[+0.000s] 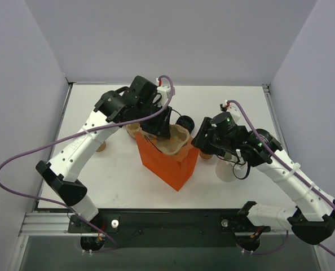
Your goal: Pack the takeout coffee
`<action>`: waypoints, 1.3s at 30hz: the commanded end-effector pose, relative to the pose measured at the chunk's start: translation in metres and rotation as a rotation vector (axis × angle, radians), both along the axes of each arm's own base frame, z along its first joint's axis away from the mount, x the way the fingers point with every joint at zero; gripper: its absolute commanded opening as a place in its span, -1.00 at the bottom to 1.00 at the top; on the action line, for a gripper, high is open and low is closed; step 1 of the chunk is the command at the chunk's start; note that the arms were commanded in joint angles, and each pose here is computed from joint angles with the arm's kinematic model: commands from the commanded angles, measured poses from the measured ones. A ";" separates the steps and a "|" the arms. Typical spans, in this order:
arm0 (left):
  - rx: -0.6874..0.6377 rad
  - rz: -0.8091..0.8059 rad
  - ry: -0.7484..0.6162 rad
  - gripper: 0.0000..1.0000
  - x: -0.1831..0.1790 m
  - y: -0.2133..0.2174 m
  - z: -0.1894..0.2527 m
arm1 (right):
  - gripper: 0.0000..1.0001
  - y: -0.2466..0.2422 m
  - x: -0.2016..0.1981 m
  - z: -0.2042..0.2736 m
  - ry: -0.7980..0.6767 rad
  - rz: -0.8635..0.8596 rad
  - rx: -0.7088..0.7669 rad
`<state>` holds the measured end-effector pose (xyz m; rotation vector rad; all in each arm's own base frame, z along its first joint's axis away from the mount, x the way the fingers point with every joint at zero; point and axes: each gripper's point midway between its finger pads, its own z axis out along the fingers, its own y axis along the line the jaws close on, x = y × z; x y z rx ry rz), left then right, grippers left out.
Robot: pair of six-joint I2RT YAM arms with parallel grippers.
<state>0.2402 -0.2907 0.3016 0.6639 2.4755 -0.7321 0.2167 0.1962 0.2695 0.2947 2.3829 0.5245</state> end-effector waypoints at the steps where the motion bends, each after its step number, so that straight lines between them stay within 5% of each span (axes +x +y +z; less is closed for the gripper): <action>1: 0.036 0.007 -0.009 -0.17 -0.002 0.003 0.003 | 0.11 0.008 -0.002 0.003 -0.004 0.007 0.021; 7: 0.080 0.012 -0.018 -0.19 -0.001 0.003 -0.004 | 0.07 0.009 -0.006 -0.013 0.030 0.001 0.007; 20: 0.183 0.003 -0.028 -0.20 -0.002 0.000 -0.019 | -0.35 0.007 -0.013 -0.014 0.009 0.034 0.023; 39: 0.292 0.069 -0.003 -0.23 -0.007 -0.016 -0.040 | -0.40 0.009 -0.016 -0.011 -0.010 0.056 0.030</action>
